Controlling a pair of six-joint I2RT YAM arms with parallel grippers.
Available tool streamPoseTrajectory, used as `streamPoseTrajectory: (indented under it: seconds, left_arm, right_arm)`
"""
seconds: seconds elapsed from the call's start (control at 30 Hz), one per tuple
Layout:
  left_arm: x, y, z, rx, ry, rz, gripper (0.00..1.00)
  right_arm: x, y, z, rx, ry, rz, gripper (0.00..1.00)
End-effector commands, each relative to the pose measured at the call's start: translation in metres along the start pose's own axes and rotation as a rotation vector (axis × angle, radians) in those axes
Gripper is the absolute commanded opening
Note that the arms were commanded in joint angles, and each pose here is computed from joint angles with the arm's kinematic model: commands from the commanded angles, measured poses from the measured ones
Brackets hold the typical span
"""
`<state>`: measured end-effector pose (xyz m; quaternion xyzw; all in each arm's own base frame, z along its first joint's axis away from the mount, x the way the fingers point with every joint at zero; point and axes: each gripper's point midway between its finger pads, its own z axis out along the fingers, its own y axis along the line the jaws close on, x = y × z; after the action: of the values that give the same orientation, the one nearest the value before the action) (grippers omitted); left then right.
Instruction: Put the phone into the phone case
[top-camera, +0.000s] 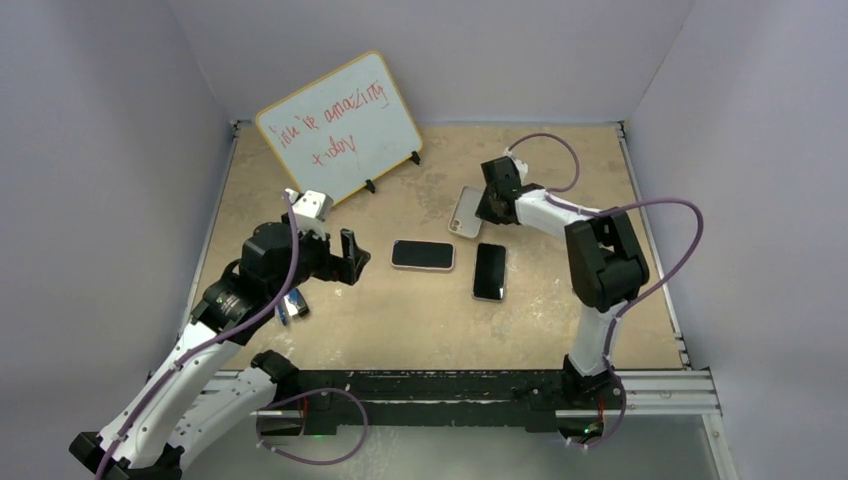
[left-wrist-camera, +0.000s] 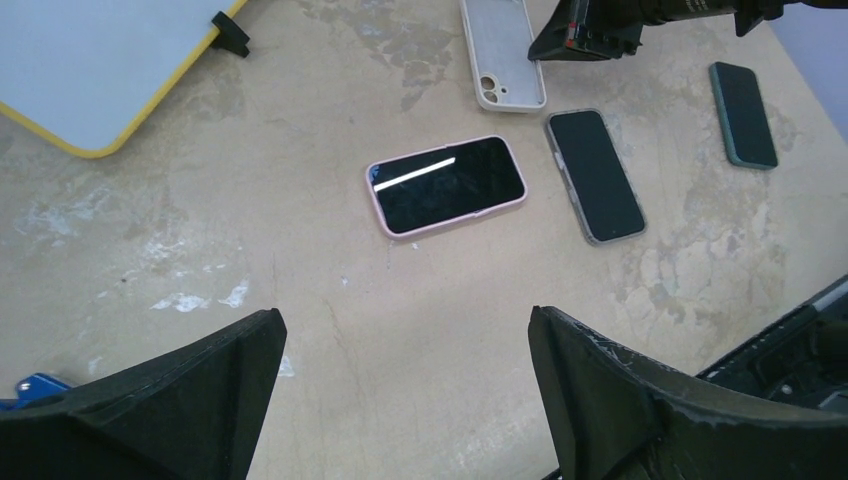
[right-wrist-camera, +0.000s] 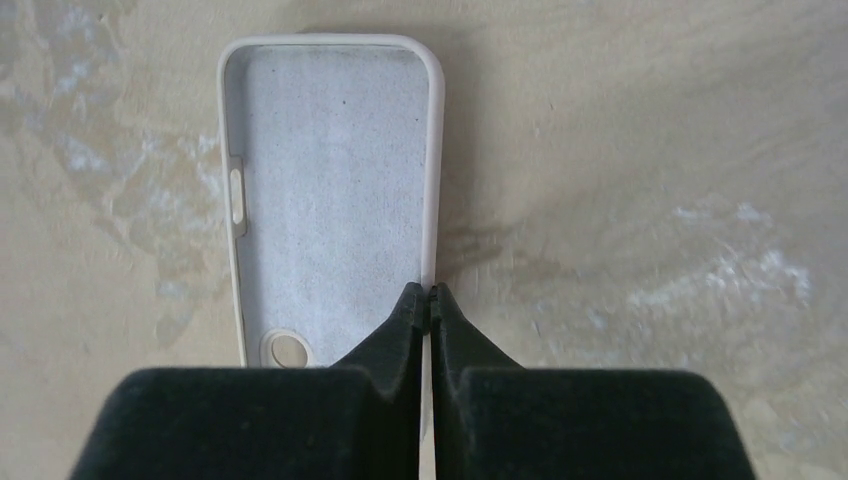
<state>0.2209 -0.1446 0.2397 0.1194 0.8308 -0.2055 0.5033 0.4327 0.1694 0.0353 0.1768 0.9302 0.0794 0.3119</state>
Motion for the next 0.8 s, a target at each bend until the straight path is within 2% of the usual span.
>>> streamPoseTrajectory:
  seconds: [0.0, 0.17, 0.37, 0.57, 0.77]
  left_arm:
    - [0.002, -0.021, -0.002, 0.095, 0.021, -0.101, 0.98]
    - [0.020, -0.036, 0.007, 0.163, 0.094, -0.199, 1.00]
    - [0.048, -0.034, 0.022, 0.154, 0.182, -0.231, 1.00]
    - [0.060, -0.038, 0.026, 0.173, 0.188, -0.298, 0.99]
    - [0.067, -0.031, 0.028, 0.139, 0.181, -0.332, 0.98]
  right_arm:
    - [-0.010, 0.011, -0.040, -0.104, -0.026, -0.067, 0.00]
    - [0.008, 0.014, -0.077, -0.190, -0.004, -0.106, 0.00]
    - [0.060, 0.022, -0.116, -0.290, 0.055, -0.139, 0.00]
    - [0.122, 0.033, -0.145, -0.366, 0.124, -0.137, 0.00]
    - [0.189, 0.037, -0.153, -0.387, 0.208, -0.091, 0.00]
